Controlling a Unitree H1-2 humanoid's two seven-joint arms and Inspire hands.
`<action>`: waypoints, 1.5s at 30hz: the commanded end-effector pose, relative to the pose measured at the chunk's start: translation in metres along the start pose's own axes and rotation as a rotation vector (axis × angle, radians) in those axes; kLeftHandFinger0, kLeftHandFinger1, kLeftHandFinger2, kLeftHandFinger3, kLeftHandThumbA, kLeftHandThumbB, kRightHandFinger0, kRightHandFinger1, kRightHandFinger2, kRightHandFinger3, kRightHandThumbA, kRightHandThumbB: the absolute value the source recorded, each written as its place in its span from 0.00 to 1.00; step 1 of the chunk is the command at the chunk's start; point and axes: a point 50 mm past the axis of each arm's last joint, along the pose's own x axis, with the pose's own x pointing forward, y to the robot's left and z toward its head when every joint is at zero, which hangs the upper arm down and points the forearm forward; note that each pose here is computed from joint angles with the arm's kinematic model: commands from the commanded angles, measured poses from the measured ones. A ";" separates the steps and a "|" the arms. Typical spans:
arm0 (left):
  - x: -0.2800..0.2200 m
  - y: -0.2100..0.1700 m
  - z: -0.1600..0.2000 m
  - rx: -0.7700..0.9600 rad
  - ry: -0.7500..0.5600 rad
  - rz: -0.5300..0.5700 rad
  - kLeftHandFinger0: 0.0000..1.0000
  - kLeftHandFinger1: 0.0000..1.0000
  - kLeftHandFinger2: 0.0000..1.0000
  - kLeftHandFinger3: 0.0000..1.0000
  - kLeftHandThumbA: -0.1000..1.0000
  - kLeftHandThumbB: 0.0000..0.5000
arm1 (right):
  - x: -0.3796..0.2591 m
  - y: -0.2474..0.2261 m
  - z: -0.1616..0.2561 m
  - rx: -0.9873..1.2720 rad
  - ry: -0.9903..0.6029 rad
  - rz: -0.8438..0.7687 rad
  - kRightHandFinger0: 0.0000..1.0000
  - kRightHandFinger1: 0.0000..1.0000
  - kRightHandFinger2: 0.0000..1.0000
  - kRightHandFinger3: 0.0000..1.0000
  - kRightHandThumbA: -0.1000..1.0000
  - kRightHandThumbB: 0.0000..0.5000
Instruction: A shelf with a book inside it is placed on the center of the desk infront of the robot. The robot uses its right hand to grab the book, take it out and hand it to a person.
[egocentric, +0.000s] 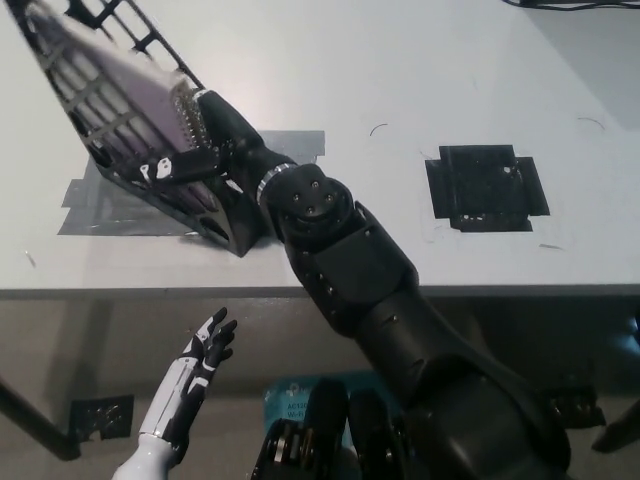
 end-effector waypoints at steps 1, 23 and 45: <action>0.005 0.004 0.012 0.031 -0.054 -0.015 1.00 1.00 1.00 1.00 0.95 0.58 | 0.009 0.006 0.040 -0.072 -0.098 -0.033 0.00 0.01 0.07 0.03 1.00 0.07; 0.008 0.006 0.012 0.044 -0.073 -0.027 1.00 1.00 1.00 1.00 0.96 0.49 | -0.007 0.001 0.070 0.317 -0.266 -0.057 0.00 0.00 0.00 0.00 1.00 0.13; 0.003 0.003 0.006 0.065 -0.064 -0.030 1.00 1.00 1.00 1.00 0.97 0.40 | -0.075 -0.029 0.189 0.807 -0.651 -0.050 0.00 0.00 0.00 0.00 1.00 0.17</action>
